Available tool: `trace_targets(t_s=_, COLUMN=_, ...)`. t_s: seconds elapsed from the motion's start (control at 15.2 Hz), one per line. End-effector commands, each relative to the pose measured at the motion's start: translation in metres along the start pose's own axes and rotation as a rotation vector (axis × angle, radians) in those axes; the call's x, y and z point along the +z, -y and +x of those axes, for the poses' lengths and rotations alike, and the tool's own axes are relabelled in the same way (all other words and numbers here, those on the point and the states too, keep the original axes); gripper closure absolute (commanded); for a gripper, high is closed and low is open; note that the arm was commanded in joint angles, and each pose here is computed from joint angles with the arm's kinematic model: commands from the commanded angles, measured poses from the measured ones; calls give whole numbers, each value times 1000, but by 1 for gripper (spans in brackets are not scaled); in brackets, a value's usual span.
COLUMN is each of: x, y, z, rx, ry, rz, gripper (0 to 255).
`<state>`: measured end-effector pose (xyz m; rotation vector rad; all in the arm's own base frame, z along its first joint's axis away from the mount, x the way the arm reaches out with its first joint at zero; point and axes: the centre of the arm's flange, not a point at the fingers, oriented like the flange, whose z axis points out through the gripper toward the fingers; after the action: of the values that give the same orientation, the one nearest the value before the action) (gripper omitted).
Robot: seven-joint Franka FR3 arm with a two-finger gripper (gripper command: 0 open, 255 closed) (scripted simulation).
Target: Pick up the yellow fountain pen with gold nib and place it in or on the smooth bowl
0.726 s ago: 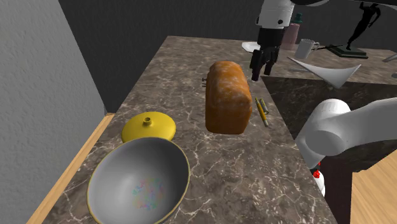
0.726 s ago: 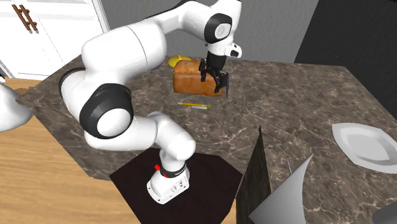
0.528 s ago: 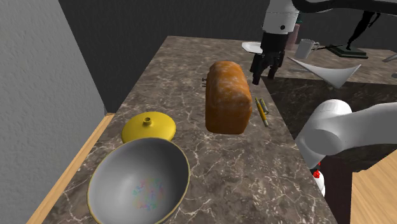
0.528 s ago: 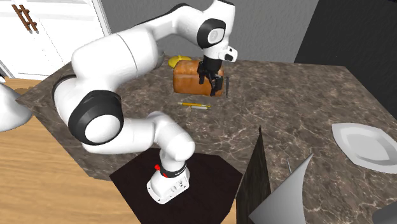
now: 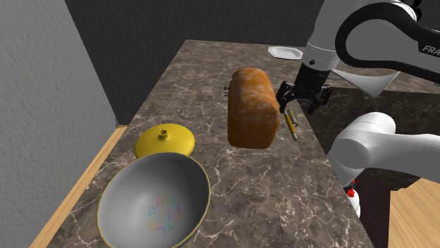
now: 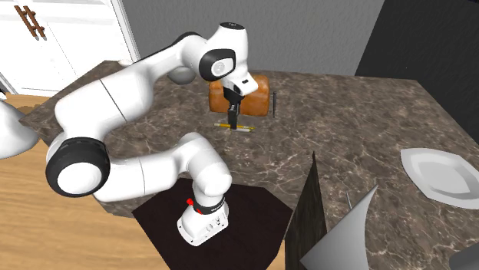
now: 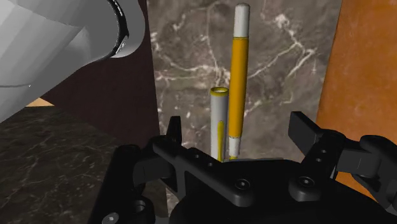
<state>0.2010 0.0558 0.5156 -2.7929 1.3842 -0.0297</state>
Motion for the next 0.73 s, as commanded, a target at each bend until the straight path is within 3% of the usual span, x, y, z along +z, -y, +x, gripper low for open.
trace_targets(t_s=0.0, x=11, y=-1, z=-1, rx=18, ry=-3, rz=1, gripper=0)
trace_targets(t_s=0.26, x=30, y=-1, z=-1, rx=18, ry=-3, rz=1, gripper=0)
trace_targets(t_s=0.66, x=30, y=-1, z=-1, rx=18, ry=-3, rz=1, gripper=0)
